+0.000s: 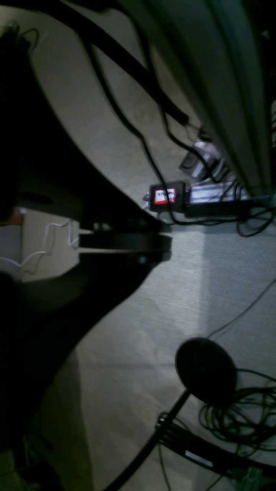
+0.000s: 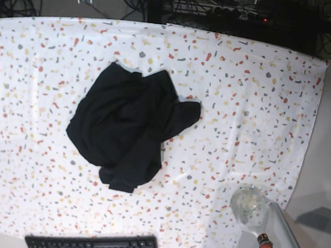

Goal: Layout the t-shirt on the table in an organized manner, then fold the t-shirt properly

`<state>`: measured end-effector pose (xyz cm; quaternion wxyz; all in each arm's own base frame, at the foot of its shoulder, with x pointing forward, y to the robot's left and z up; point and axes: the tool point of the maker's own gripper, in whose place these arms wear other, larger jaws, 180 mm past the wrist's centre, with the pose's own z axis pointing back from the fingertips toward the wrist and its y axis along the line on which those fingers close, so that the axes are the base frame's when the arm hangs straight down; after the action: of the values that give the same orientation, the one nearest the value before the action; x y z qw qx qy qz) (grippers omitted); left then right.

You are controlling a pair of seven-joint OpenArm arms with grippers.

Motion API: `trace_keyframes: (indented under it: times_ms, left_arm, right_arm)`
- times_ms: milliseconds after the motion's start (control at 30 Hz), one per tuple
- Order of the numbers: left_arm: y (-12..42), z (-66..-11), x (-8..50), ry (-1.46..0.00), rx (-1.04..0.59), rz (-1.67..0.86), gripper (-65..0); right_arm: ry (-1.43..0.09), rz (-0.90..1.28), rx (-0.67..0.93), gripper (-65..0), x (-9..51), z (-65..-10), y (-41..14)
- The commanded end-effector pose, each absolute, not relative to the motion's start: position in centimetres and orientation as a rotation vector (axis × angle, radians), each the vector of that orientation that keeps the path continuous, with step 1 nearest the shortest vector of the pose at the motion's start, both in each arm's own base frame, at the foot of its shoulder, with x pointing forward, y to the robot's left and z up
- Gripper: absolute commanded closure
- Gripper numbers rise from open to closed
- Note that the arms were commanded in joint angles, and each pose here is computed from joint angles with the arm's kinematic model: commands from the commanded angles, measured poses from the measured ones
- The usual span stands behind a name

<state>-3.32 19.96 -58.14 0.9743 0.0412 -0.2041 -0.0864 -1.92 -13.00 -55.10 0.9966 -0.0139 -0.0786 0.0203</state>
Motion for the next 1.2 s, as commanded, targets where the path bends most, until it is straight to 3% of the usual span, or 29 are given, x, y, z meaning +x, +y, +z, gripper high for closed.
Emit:
trace_keyframes:
  times_ms: [0, 367, 500, 933, 967, 1100, 1133, 1167]
  left_arm:
    - [20.0, -57.0, -4.1, -0.431, 0.082, -0.185, 0.0]
    - [19.1, -44.2, 4.0, -0.804, 0.096, -0.221, 0.0]
    - [20.6, -42.2, 7.7, -0.824, 0.156, -0.2, 0.0]
    - [28.4, -38.9, 16.2, -0.875, 0.118, 0.295, 0.0]
    - [29.0, -38.5, 16.4, -0.885, 0.127, 0.312, 0.0]
    - [31.0, -37.5, 16.5, -0.913, 0.17, 0.345, 0.0]
    - [31.5, -37.3, 16.4, -0.916, 0.181, 0.351, 0.0]
    - [31.8, -37.2, 16.3, -0.919, 0.19, 0.356, -8.1]
  right_arm:
    - [-0.199, 0.04, -0.036, 0.0, -1.2, -54.0, -13.3]
    - [-0.492, 0.018, -0.064, 0.0, 9.0, -43.4, -14.1]
    - [-0.598, 0.02, -0.051, 0.0, 14.2, -41.5, -13.6]
    - [-0.853, 0.347, 0.221, 0.0, 27.9, -32.3, 2.1]
    - [-0.855, 0.354, 0.226, -4.4, 28.5, -32.0, 2.6]
    - [-0.837, 0.363, 0.228, -34.2, 30.7, -32.5, 4.0]
    - [-0.828, 0.37, 0.219, -38.3, 31.3, -33.0, 4.1]
    - [-0.828, 0.374, 0.214, -39.5, 31.9, -33.4, 4.3]
